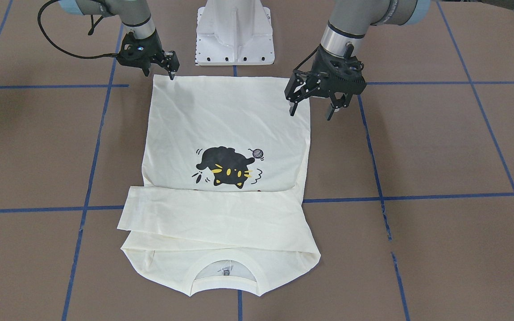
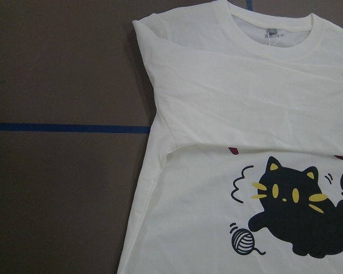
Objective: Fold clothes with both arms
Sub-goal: 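Move both grippers down to the hem corners nearest the robot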
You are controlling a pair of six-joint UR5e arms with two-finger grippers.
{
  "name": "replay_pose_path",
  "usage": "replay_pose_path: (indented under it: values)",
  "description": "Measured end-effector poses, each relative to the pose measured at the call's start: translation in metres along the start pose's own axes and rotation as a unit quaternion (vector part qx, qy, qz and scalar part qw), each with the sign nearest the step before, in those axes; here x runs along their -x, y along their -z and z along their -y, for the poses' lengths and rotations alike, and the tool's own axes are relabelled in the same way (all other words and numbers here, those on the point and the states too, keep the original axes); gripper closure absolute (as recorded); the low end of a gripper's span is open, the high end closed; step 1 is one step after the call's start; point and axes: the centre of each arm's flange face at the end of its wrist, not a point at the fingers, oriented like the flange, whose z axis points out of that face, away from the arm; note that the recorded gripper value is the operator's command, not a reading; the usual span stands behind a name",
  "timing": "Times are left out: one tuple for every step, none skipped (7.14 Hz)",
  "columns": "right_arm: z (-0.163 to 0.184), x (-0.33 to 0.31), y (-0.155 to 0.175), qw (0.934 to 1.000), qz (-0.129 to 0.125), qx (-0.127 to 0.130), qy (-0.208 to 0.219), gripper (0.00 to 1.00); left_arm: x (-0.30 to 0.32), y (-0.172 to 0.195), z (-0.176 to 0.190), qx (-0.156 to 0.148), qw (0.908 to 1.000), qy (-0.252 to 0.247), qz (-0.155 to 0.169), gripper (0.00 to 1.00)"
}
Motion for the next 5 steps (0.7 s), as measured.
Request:
replay_pose_path:
  values:
    - [0.003, -0.0009, -0.0013, 1.0, -0.002, -0.002, -0.002, 0.2, -0.0003, 0.0002, 0.0001, 0.0, 1.0, 0.0, 0.0, 0.0]
    - [0.0066, -0.002, -0.0029, 1.0, -0.004, -0.005, -0.004, 0.27, -0.0005, 0.0002, 0.0001, 0.0, 1.0, 0.0, -0.001, 0.0]
    - [0.0095, -0.0026, -0.0035, 0.9999, -0.005, -0.007, -0.006, 0.42, -0.0007, 0.0002, -0.0002, 0.0, 1.0, 0.0, -0.001, 0.0]
    - [0.011, -0.0029, -0.0035, 0.9999, -0.006, -0.007, -0.007, 0.55, -0.0008, 0.0001, -0.0004, 0.0, 1.0, 0.0, -0.001, 0.0]
    - [0.0113, -0.003, -0.0034, 0.9999, -0.006, -0.006, -0.007, 0.62, -0.0007, 0.0, -0.0004, 0.0, 1.0, 0.0, -0.001, 0.0]
